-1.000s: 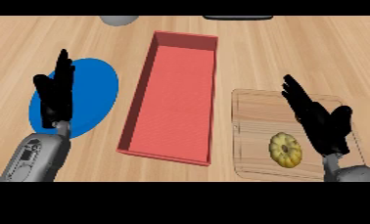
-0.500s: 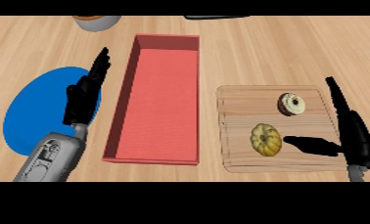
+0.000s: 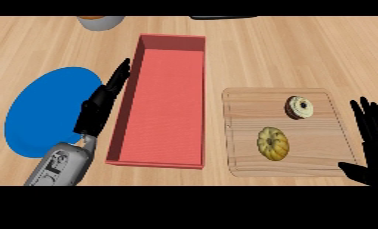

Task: Pick the squash from the cutting board and place it in the cardboard box

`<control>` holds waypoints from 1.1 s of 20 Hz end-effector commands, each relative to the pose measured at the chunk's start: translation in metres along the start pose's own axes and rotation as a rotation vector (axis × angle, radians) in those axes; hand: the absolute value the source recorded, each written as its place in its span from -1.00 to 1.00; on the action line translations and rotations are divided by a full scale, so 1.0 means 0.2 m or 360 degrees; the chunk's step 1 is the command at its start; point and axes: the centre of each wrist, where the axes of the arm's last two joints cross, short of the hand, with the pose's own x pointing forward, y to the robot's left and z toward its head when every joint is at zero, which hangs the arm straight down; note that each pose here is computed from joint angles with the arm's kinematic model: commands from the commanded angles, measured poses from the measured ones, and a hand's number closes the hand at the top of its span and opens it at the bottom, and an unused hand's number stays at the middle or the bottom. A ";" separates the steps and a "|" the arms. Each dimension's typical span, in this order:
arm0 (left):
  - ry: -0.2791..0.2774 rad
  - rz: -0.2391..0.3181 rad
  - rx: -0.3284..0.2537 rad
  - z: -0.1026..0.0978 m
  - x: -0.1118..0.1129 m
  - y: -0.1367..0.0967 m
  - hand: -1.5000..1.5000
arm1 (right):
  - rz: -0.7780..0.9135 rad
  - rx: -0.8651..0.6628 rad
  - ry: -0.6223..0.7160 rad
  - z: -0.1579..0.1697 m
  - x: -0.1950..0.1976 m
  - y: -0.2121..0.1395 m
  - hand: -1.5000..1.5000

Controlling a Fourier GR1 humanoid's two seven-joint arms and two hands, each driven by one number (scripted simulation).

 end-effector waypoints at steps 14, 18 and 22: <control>-0.0082 0.0009 -0.0165 0.04 0.06 -0.02 0.00 | 0.0316 0.0374 0.0513 0.40 0.91 -0.15 -1.00; -0.0080 0.0021 -0.0181 0.03 0.13 -0.06 0.00 | 0.0342 0.0332 0.0559 0.39 1.16 -0.27 -1.00; -0.0074 0.0038 -0.0186 0.03 0.14 -0.07 0.00 | 0.0384 0.0391 0.0559 0.33 1.26 -0.24 -1.00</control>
